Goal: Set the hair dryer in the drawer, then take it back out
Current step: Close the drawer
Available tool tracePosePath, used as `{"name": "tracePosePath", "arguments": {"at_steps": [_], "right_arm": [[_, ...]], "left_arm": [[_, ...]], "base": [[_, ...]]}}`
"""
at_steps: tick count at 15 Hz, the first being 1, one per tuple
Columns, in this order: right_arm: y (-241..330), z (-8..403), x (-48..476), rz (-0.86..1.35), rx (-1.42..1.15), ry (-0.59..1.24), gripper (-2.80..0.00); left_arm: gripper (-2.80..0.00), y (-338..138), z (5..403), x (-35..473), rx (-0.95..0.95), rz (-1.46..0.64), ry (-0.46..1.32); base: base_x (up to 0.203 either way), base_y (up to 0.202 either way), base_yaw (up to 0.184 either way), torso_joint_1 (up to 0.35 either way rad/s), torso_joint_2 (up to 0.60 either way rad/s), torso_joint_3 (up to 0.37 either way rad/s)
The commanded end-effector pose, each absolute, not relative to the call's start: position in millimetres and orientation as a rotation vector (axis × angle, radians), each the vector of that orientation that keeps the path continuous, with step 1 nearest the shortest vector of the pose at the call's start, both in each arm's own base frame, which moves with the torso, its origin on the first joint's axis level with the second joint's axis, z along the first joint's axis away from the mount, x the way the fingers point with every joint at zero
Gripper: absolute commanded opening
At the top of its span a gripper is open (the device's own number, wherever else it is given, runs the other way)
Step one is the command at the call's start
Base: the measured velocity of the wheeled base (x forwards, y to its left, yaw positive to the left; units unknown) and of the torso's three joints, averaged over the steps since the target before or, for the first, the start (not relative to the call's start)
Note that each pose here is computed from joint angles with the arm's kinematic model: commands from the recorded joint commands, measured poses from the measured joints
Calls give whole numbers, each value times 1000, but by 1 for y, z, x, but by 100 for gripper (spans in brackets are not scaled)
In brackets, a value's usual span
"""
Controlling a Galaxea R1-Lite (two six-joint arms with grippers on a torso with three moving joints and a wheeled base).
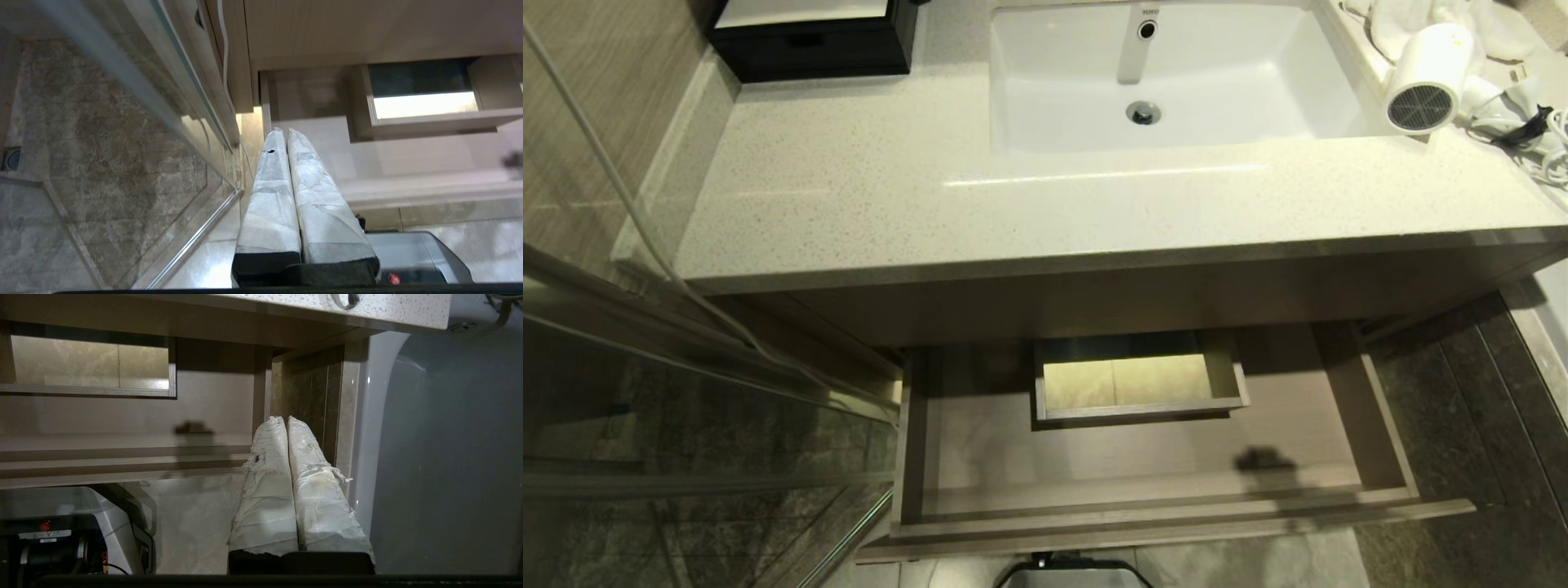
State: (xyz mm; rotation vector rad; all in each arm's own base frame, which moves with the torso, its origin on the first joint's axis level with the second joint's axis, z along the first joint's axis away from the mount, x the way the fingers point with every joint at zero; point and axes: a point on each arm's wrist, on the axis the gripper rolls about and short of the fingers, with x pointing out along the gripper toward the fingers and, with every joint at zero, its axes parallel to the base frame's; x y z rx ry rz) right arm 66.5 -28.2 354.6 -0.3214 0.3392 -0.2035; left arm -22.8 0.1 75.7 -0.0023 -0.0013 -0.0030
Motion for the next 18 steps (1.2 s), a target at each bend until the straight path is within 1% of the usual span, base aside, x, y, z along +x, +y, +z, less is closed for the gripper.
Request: {"name": "tracePosePath", "arguments": {"at_steps": [1,4,10,15,18], "right_arm": [[-25,351,61,-196,-332,318,-280],[-20,342,54,-197,-350,275,-280],[-15,330,46,-205,-350,263,-280],[-16,327,47,-207,-351,259,-280],[-16,325,48,-208,-313,262,-280]], "left_arm": [[-280,0,76,-23,-3,-2,-2],[-280,0,75,-23,-3,-2,-1],[-280,0,76,-23,-3,-2,-1],[-280,0,75,-23,-3,-2,-1],[-280,0,76,-23,-3,-2,-2]], "base": [[0,0,0,-295,59,-241],[0,0,0,-280,27,-254],[0,0,0,-247,-31,-282],[0,0,0,-203,-109,-314],[0,0,0,-233,215,-8]]}}
